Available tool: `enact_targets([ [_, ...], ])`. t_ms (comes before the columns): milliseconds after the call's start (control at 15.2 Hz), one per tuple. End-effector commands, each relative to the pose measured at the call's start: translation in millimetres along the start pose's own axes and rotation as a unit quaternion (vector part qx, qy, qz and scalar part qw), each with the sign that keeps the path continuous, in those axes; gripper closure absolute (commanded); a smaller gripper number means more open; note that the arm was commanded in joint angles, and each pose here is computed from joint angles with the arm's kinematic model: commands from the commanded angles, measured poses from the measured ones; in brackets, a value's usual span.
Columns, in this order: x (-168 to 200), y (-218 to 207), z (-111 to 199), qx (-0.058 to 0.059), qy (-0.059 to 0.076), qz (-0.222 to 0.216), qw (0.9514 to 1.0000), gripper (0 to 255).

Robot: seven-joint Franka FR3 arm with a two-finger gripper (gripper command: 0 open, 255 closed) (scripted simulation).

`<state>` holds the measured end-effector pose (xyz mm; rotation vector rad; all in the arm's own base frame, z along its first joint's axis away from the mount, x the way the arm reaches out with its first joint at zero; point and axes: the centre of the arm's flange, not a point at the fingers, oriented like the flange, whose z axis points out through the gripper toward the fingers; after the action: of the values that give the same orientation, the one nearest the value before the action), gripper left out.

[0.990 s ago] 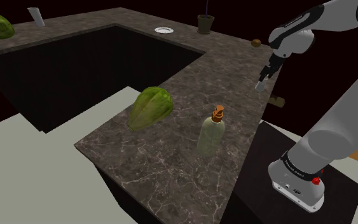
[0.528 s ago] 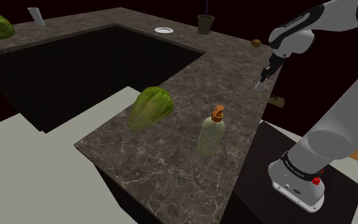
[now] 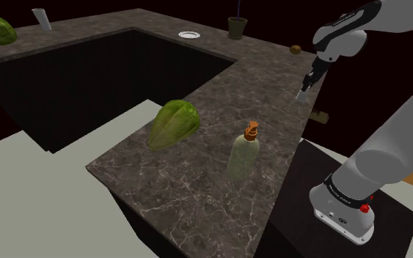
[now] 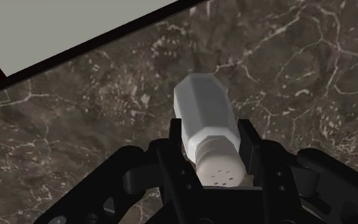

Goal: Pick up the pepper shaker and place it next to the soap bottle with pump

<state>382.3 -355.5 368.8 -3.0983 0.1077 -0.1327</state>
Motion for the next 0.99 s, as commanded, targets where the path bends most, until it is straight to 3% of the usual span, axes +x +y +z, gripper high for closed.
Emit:
enact_targets([
  [0,-0.4,-0.5,-10.2,0.000,0.000,0.000,1.0000,255],
  [924,5.9,-3.5,-83.8,0.000,0.000,0.000,1.0000,255],
])
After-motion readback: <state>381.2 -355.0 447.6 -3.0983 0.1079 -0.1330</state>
